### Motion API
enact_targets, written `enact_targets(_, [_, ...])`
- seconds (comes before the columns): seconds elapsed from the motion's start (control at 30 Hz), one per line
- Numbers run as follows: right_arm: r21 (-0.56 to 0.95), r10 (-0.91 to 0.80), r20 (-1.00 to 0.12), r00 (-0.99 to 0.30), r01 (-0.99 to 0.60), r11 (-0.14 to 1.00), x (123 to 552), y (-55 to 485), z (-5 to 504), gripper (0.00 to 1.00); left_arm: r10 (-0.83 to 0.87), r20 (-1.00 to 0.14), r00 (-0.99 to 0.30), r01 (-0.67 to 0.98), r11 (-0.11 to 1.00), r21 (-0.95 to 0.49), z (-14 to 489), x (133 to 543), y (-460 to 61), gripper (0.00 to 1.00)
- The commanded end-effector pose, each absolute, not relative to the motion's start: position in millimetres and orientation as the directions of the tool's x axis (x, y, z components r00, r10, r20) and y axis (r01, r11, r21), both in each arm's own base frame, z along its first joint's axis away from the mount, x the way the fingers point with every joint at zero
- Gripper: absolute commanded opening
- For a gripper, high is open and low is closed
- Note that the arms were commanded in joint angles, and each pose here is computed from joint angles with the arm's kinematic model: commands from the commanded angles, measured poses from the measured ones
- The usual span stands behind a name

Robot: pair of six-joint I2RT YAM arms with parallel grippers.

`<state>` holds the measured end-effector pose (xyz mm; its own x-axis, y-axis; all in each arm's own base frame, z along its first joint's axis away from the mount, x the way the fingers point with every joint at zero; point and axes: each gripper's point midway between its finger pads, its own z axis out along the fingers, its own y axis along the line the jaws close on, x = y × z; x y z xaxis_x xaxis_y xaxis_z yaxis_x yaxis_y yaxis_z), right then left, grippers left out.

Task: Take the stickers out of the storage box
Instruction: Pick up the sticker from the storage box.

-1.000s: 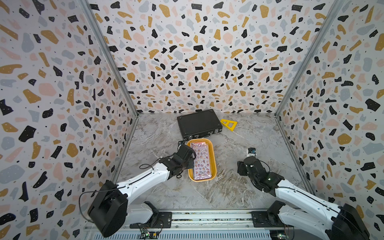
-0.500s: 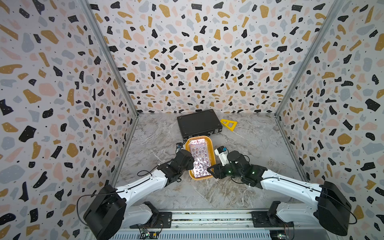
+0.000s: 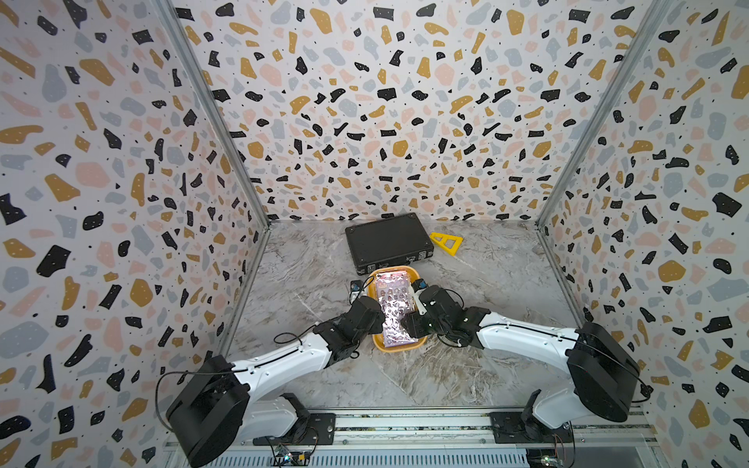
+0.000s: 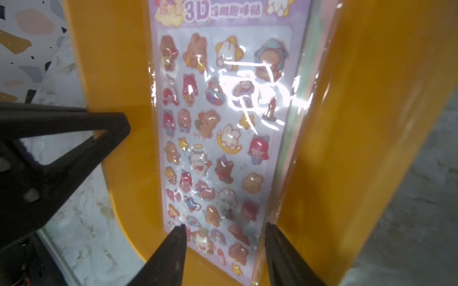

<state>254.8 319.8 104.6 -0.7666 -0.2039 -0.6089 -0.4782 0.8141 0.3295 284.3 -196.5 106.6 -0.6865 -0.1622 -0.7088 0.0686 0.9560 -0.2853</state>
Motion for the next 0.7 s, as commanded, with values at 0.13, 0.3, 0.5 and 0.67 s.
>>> enact_targets(0.13, [0.265, -0.207, -0.625, -0.753, -0.454, 0.851, 267, 311, 103, 0.59, -0.163, -0.757, -0.632, 0.075, 0.960, -0.269, 122, 291, -198, 0.00])
enact_targets(0.3, [0.326, -0.196, -0.588, -0.784, -0.452, 0.830, 264, 317, 91, 0.60, -0.161, -0.763, -0.626, 0.071, 0.963, -0.261, 122, 292, -197, 0.00])
enact_targets(0.5, [0.424, -0.177, -0.563, -0.808, -0.465, 0.777, 262, 327, 89, 0.59, -0.160, -0.764, -0.625, 0.067, 0.964, -0.257, 121, 292, -197, 0.00])
enact_targets(0.67, [0.472, -0.152, -0.564, -0.812, -0.468, 0.747, 258, 325, 96, 0.55, -0.166, -0.762, -0.625, 0.059, 0.964, -0.258, 119, 292, -197, 0.00])
